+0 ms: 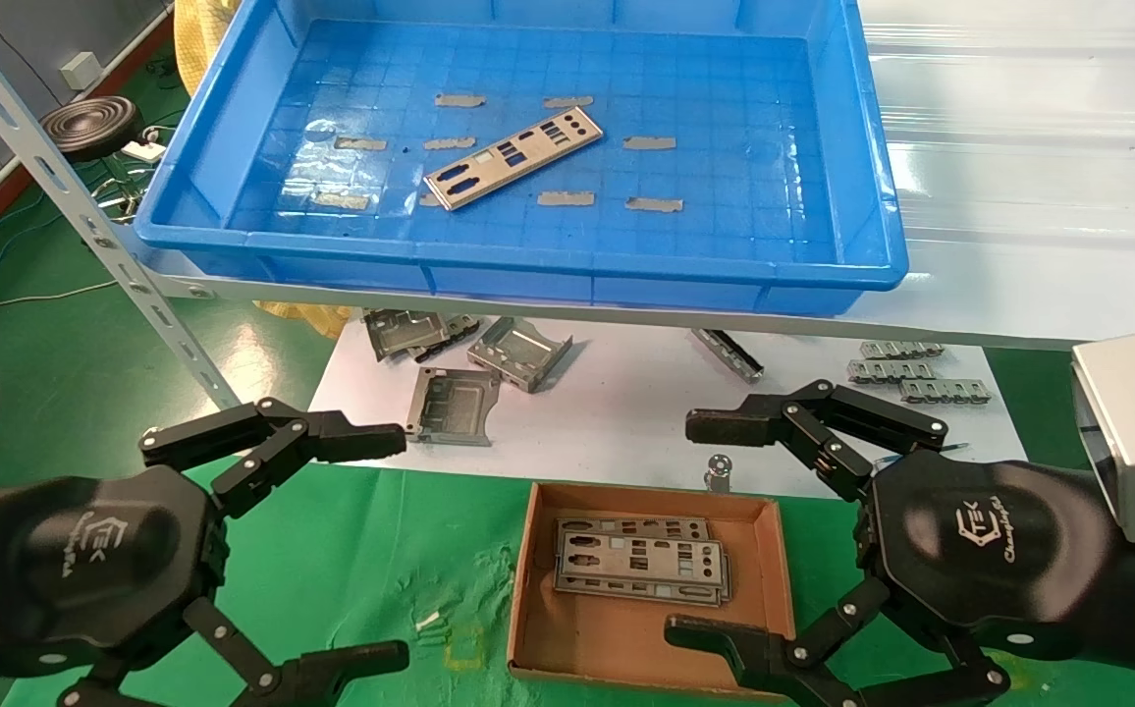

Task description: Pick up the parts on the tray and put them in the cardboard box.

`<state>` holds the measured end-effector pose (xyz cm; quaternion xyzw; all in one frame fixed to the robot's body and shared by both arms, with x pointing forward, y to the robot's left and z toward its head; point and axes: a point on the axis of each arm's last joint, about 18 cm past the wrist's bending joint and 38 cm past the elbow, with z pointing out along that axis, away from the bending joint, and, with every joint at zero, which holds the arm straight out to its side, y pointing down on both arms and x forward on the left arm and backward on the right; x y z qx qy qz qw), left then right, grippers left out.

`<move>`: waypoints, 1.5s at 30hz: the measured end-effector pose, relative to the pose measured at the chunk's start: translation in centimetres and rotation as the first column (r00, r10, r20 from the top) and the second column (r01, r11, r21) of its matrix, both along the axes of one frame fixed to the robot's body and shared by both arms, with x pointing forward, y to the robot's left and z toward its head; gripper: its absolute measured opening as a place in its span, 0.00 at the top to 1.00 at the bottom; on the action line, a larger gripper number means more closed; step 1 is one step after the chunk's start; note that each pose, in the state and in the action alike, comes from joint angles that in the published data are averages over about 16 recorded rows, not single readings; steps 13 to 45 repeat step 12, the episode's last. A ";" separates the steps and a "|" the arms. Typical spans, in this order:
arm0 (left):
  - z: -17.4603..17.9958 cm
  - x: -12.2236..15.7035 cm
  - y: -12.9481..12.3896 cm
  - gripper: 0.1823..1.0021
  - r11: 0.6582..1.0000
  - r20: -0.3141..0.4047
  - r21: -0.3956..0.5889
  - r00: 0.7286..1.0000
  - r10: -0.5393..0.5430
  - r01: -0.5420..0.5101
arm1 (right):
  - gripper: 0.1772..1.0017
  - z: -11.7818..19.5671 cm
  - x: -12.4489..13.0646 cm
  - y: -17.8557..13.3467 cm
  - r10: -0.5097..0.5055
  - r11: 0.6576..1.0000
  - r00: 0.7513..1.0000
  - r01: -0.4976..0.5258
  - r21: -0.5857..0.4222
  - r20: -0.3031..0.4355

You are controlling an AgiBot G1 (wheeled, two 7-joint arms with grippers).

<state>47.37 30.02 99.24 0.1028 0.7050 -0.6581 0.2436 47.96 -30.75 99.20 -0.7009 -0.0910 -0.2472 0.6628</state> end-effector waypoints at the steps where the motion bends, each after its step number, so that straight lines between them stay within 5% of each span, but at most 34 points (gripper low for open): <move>1: 0.0 0.0 0.0 0.00 1.000 0.000 0.000 1.000 0.000 0.000 | 0.00 0.0 0.0 0.0 0.000 1.000 1.000 0.000 0.000 0.000; 45: 0.0 0.1 0.0 0.00 1.000 -0.001 -0.001 1.000 0.001 -0.001 | 0.00 0.0 0.0 0.0 0.000 1.000 1.000 0.000 0.000 0.000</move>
